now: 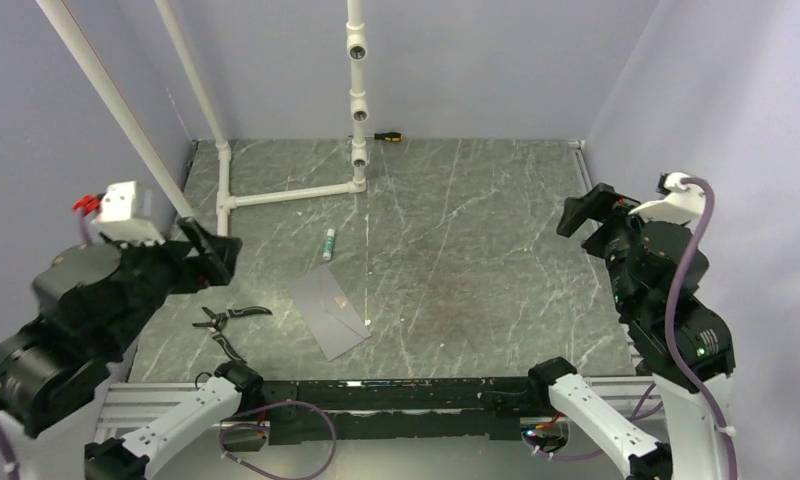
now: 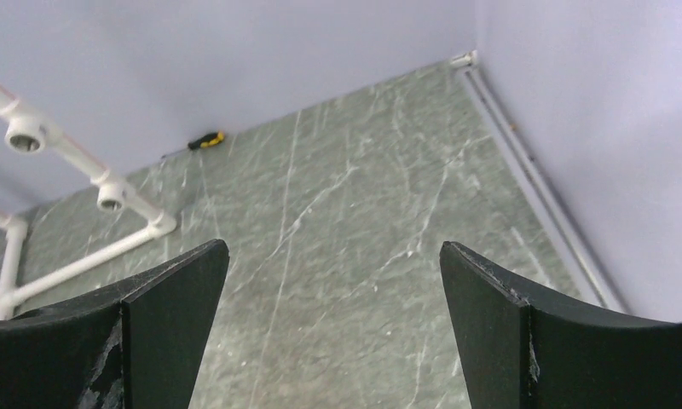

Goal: Place the letter into the envelope and seal it

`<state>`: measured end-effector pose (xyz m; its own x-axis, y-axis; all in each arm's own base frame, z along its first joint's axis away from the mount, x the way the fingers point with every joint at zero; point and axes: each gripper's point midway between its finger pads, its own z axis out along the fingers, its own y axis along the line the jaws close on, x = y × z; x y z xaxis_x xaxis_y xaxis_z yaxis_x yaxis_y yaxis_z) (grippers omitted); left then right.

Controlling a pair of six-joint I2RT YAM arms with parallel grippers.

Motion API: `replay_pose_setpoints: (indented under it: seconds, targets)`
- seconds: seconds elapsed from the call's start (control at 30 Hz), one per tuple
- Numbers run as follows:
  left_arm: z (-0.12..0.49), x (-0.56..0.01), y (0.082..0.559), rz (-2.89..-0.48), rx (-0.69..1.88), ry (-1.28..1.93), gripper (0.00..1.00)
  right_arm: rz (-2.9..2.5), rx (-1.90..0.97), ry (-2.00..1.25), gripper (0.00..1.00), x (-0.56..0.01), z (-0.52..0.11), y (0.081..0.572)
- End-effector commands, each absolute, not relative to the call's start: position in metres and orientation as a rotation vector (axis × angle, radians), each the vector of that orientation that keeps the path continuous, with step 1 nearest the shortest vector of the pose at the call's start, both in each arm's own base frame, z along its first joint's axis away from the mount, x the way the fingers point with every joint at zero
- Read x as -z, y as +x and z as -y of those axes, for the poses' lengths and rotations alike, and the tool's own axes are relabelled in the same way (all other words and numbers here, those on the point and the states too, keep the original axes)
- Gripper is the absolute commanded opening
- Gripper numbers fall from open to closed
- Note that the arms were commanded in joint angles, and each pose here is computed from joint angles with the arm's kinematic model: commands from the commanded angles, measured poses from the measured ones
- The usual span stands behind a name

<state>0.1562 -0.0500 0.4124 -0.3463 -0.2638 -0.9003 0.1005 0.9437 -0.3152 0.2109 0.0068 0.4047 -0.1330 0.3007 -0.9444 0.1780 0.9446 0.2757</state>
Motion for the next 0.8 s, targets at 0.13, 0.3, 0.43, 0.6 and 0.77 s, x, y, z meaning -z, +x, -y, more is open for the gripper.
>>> replay_pose_setpoints:
  seconds: [0.13,0.3,0.43,0.6,0.77]
  targets:
    - [0.010,-0.416,0.128,-1.868,0.252,-0.183,0.93,-1.627,0.020,0.406,1.00,-0.427,0.022,0.198]
    - [0.006,-0.415,0.127,-1.871,0.237,-0.198,0.93,-1.634,0.023,0.408,1.00,-0.425,0.022,0.200]
    - [0.008,-0.418,0.127,-1.864,0.252,-0.192,0.93,-1.633,0.019,0.408,1.00,-0.424,0.021,0.202]
    - [0.012,-0.422,0.126,-1.838,0.288,-0.180,0.93,-1.644,-0.038,0.328,1.00,-0.427,0.005,0.210]
    - [0.013,-0.422,0.127,-1.838,0.292,-0.177,0.93,-1.671,-0.004,0.334,1.00,-0.435,0.006,0.216]
